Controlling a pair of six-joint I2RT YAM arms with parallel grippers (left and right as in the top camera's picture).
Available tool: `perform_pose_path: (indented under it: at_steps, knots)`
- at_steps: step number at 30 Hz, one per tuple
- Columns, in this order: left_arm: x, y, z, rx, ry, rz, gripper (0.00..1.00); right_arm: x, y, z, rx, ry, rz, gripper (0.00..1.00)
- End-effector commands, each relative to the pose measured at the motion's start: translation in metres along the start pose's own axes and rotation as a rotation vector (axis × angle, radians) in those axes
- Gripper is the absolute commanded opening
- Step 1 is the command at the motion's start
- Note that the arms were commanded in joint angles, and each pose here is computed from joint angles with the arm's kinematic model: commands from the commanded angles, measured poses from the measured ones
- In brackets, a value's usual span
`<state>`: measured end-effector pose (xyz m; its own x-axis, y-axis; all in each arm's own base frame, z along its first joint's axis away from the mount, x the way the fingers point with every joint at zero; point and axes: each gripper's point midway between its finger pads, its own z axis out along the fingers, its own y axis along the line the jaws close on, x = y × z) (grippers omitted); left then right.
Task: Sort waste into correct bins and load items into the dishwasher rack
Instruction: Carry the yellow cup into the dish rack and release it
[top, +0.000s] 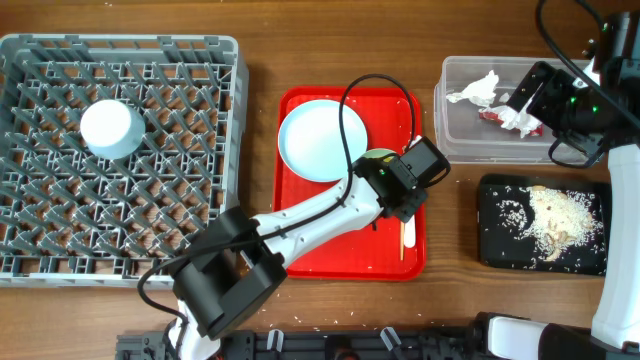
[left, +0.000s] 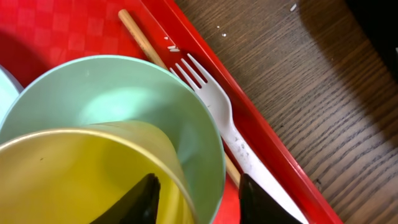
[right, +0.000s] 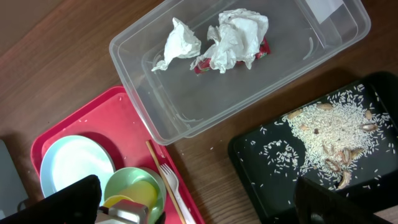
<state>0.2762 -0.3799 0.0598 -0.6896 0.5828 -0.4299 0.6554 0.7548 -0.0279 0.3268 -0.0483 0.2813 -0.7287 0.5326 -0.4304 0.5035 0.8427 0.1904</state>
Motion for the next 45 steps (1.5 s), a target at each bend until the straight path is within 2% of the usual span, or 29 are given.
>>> perform_pose_path:
  at_steps: [1,3,5,9,13,16,19,22,24,27,30,31,34,39,45]
  knots:
    - [0.000,0.006,0.004,-0.021,0.002,0.008,0.25,-0.003,-0.002,0.002,0.011,-0.002,-0.016,1.00]
    - [0.000,0.006,0.004,-0.021,0.001,0.007,0.18,-0.003,-0.002,0.002,0.011,-0.002,-0.016,1.00]
    - [0.000,0.006,0.003,-0.021,0.000,0.007,0.04,-0.003,-0.002,0.002,0.011,-0.002,-0.016,1.00]
    - [-0.010,0.005,-0.014,-0.011,-0.040,-0.019,0.04,-0.003,-0.002,0.002,0.011,-0.002,-0.016,1.00]
    - [-0.037,0.013,-0.089,0.029,-0.181,-0.181,0.04,-0.003,-0.002,0.002,0.011,-0.002,-0.016,1.00]
    - [-0.044,0.057,-0.158,0.070,-0.264,-0.353,0.04,-0.003,-0.002,0.002,0.011,-0.002,-0.016,1.00]
    - [-0.035,0.133,-0.221,0.172,-0.336,-0.558,0.04,-0.003,-0.002,0.002,0.011,-0.002,-0.016,1.00]
    - [0.008,0.246,-0.260,0.185,-0.391,-0.895,0.04,-0.003,-0.002,0.002,0.012,-0.002,-0.016,1.00]
    - [0.056,0.310,-0.275,0.301,-0.422,-1.061,0.04,-0.003,-0.002,0.002,0.012,-0.002,-0.016,1.00]
    - [0.100,0.361,-0.281,0.413,-0.507,-1.217,0.04,-0.003,-0.002,0.002,0.011,-0.002,-0.016,1.00]
    - [0.153,0.402,-0.268,0.510,-0.577,-1.374,0.04,-0.003,-0.002,0.002,0.011,-0.002,-0.016,1.00]
    - [0.168,0.412,-0.263,0.547,-0.596,-1.429,0.04,-0.003,-0.002,0.002,0.011,-0.002,-0.016,1.00]
    - [0.192,0.428,-0.262,0.744,-0.752,-1.453,0.04,-0.003,-0.002,0.002,0.011,-0.002,-0.016,1.00]
    - [0.222,0.427,-0.222,0.798,-0.724,-1.567,0.05,-0.003,-0.002,0.002,0.011,-0.002,-0.016,1.00]
    - [0.227,0.426,-0.214,0.806,-0.713,-1.583,0.05,-0.003,-0.002,0.002,0.011,-0.002,-0.016,1.00]
